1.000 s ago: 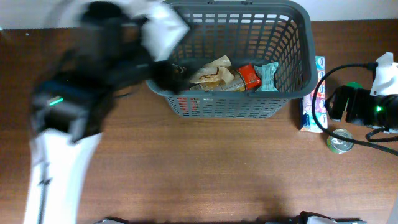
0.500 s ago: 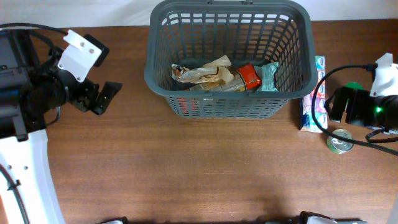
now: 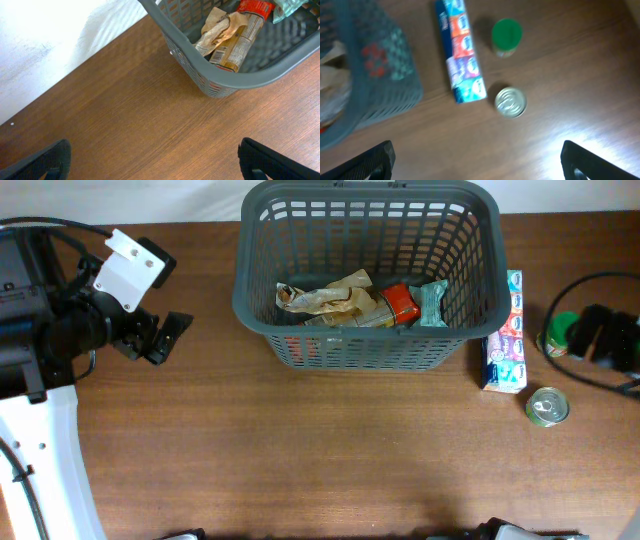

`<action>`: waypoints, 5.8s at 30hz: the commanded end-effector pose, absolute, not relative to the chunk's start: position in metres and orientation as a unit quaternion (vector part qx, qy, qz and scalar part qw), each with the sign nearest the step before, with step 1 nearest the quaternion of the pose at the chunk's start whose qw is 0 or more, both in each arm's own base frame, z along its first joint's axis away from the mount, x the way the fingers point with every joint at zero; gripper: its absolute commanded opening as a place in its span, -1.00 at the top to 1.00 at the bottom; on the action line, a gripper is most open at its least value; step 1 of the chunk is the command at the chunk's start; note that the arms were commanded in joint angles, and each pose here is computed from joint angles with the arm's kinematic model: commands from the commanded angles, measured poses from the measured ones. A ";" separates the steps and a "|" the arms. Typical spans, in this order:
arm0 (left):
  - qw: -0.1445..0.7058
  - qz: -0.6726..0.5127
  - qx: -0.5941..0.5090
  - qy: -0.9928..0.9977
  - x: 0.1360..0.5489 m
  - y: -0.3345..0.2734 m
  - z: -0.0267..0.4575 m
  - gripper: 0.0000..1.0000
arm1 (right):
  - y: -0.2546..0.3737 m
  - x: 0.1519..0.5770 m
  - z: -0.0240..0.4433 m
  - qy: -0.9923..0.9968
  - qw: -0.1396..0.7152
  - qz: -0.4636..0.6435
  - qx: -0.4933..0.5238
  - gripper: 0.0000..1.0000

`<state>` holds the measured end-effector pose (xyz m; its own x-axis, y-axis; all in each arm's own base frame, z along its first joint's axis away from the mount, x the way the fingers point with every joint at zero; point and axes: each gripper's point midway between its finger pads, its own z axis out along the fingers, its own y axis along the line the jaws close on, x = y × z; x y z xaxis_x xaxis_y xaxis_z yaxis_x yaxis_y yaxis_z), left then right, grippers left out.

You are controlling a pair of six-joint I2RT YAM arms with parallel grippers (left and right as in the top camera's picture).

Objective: Pack container
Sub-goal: 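Move the right gripper to the tissue-box pack and grasp it, then lift the tissue-box pack over the basket and release it inside, then withdraw the right gripper and move it down to the green-lid jar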

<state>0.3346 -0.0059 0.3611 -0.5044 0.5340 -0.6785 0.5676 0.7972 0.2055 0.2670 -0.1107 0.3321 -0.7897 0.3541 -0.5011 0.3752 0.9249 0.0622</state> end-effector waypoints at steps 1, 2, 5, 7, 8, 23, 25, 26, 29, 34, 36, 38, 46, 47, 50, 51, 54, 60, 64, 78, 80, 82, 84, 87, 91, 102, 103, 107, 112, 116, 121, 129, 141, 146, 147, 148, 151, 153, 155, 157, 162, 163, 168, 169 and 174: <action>0.381 -0.015 0.321 0.867 0.335 -0.002 0.359 -0.99 | -0.130 0.291 0.314 0.958 0.246 -0.018 0.148 -0.99; 0.381 -0.015 0.321 0.867 0.335 -0.002 0.359 -0.99 | -0.133 0.298 0.308 0.960 0.241 -0.018 0.139 -1.00; 0.381 -0.015 0.321 0.867 0.335 -0.002 0.359 -0.99 | -0.141 0.316 0.285 0.969 0.216 -0.013 0.122 -0.90; 0.381 -0.015 0.321 0.867 0.335 -0.002 0.359 -0.99 | -0.146 0.327 0.270 0.973 0.199 -0.006 0.112 -0.84; 0.381 -0.015 0.321 0.867 0.335 -0.002 0.359 -0.99 | -0.148 0.332 0.263 0.975 0.194 -0.002 0.107 -0.83; 0.381 -0.015 0.321 0.867 0.335 -0.002 0.359 -0.99 | -0.139 0.391 0.153 0.976 0.217 0.023 0.021 -0.76; 0.381 -0.015 0.321 0.867 0.335 -0.002 0.359 -0.99 | -0.134 0.392 0.138 0.976 0.216 0.025 0.015 -0.76; 0.381 -0.015 0.321 0.867 0.335 -0.002 0.359 -0.99 | -0.130 0.393 0.130 0.976 0.214 0.027 0.011 -0.76; 0.381 -0.015 0.321 0.867 0.335 -0.002 0.359 -0.99 | -0.117 0.394 0.114 0.977 0.211 0.029 -0.005 -0.77; 0.381 -0.015 0.321 0.867 0.335 -0.002 0.359 -0.99 | -0.110 0.400 0.088 0.979 0.205 0.006 -0.006 -0.82; 0.381 -0.015 0.321 0.867 0.335 -0.002 0.359 -0.99 | -0.107 0.401 0.078 0.980 0.201 0.010 0.003 -0.84; 0.381 -0.015 0.321 0.867 0.335 -0.002 0.359 -0.99 | -0.107 0.403 0.068 0.980 0.197 0.013 0.008 -0.85; 0.381 -0.015 0.321 0.867 0.335 -0.002 0.359 -0.99 | -0.094 0.405 0.028 0.987 0.160 0.029 -0.002 -0.86; 0.381 -0.015 0.321 0.867 0.335 -0.002 0.359 -0.99 | -0.093 0.405 0.025 0.987 0.156 0.030 -0.003 -0.86; 0.381 -0.015 0.321 0.867 0.335 -0.002 0.359 -0.99 | -0.092 0.406 0.016 0.988 0.149 0.027 0.007 -0.85; 0.381 -0.015 0.321 0.867 0.335 -0.002 0.359 -0.99 | -0.093 0.406 0.014 0.989 0.146 0.024 0.008 -0.78; 0.381 -0.015 0.321 0.867 0.335 -0.002 0.359 -0.99 | -0.097 0.405 0.012 0.989 0.143 0.014 0.031 -0.45; 0.381 -0.015 0.321 0.867 0.335 -0.002 0.359 -0.99 | -0.099 0.413 0.018 0.986 0.155 0.016 0.055 -0.01; 0.381 -0.015 0.321 0.867 0.335 -0.002 0.359 -0.99 | -0.101 0.419 0.030 0.984 0.165 0.017 0.067 0.02; 0.381 -0.015 0.321 0.867 0.335 -0.002 0.359 -0.99 | -0.147 0.455 0.167 0.956 0.257 0.000 0.141 0.02; 0.381 -0.015 0.321 0.867 0.335 -0.002 0.359 -0.99 | -0.157 0.459 0.193 0.948 0.279 -0.005 0.153 0.02; 0.381 -0.015 0.321 0.867 0.335 -0.002 0.359 -0.99 | -0.165 0.466 0.224 0.938 0.309 -0.013 0.154 0.02; 0.381 -0.015 0.321 0.867 0.335 -0.002 0.359 -0.99 | -0.171 0.472 0.262 0.926 0.346 -0.026 0.151 0.02; 0.381 -0.015 0.321 0.867 0.335 -0.002 0.359 -0.99 | -0.166 0.479 0.322 0.907 0.403 -0.046 0.114 0.03; 0.381 -0.015 0.321 0.867 0.335 -0.002 0.359 -0.99 | -0.119 0.480 0.389 0.887 0.454 -0.083 -0.025 0.03; 0.381 -0.015 0.321 0.867 0.335 -0.002 0.359 -0.99 | 0.094 0.434 0.385 0.786 0.404 -0.010 -0.468 0.05; 0.381 -0.015 0.321 0.867 0.335 -0.002 0.359 -0.98 | 0.106 0.429 0.383 0.771 0.400 -0.004 -0.496 0.05; 0.381 -0.015 0.321 0.867 0.335 -0.002 0.359 -0.99 | 0.135 0.419 0.374 0.727 0.386 0.003 -0.568 0.03; 0.381 -0.015 0.321 0.867 0.335 -0.002 0.359 -0.99 | 0.147 0.414 0.353 0.696 0.360 0.026 -0.621 -0.04; 0.381 -0.015 0.321 0.867 0.335 -0.002 0.359 -0.99 | 0.153 0.402 0.334 0.671 0.331 0.057 -0.661 -0.04; 0.381 -0.015 0.321 0.867 0.335 -0.002 0.359 -0.99 | 0.155 0.407 0.321 0.667 0.317 0.064 -0.672 -0.08; 0.381 -0.015 0.321 0.867 0.335 -0.002 0.359 -0.98 | 0.154 0.412 0.358 0.697 0.370 0.057 -0.611 -0.79; 0.381 -0.015 0.321 0.867 0.335 -0.002 0.359 -0.98 | -0.091 0.428 0.382 0.928 0.358 -0.091 0.044 -0.94; 0.381 -0.015 0.321 0.867 0.335 -0.002 0.359 -0.98 | -0.157 0.420 0.350 0.937 0.324 -0.044 0.125 -0.98; 0.381 -0.015 0.321 0.867 0.335 -0.002 0.359 -0.99 | -0.168 0.417 0.337 0.940 0.308 -0.035 0.139 -0.98; 0.381 -0.015 0.321 0.867 0.335 -0.002 0.359 -0.99 | -0.178 0.412 0.327 0.944 0.292 -0.035 0.150 -0.98; 0.381 -0.015 0.321 0.867 0.335 -0.002 0.359 -0.99 | -0.197 0.404 0.291 0.953 0.248 -0.028 0.175 -0.98; 0.381 -0.015 0.321 0.867 0.335 -0.002 0.359 -0.99 | -0.204 0.404 0.270 0.956 0.228 -0.023 0.185 -0.98; 0.381 -0.015 0.321 0.867 0.335 -0.002 0.359 -0.98 | -0.207 0.405 0.247 0.959 0.210 -0.019 0.191 -0.98; 0.381 -0.015 0.321 0.867 0.335 -0.002 0.359 -0.99 | -0.212 0.407 0.224 0.960 0.193 -0.024 0.200 -0.98; 0.381 -0.015 0.321 0.867 0.335 -0.002 0.359 -0.99 | -0.214 0.411 0.158 0.962 0.167 -0.013 0.217 -0.98; 0.381 -0.015 0.321 0.867 0.335 -0.002 0.359 -0.99 | -0.215 0.412 0.149 0.962 0.167 -0.013 0.217 -0.98; 0.381 -0.015 0.321 0.867 0.335 -0.002 0.359 -0.98 | -0.216 0.416 0.112 0.961 0.173 -0.014 0.216 -0.98; 0.381 -0.015 0.321 0.867 0.335 -0.002 0.359 -0.99 | -0.216 0.415 0.106 0.961 0.172 -0.014 0.218 -0.98; 0.381 -0.015 0.321 0.867 0.335 -0.002 0.359 -0.99 | -0.213 0.413 0.087 0.961 0.170 -0.009 0.218 -0.98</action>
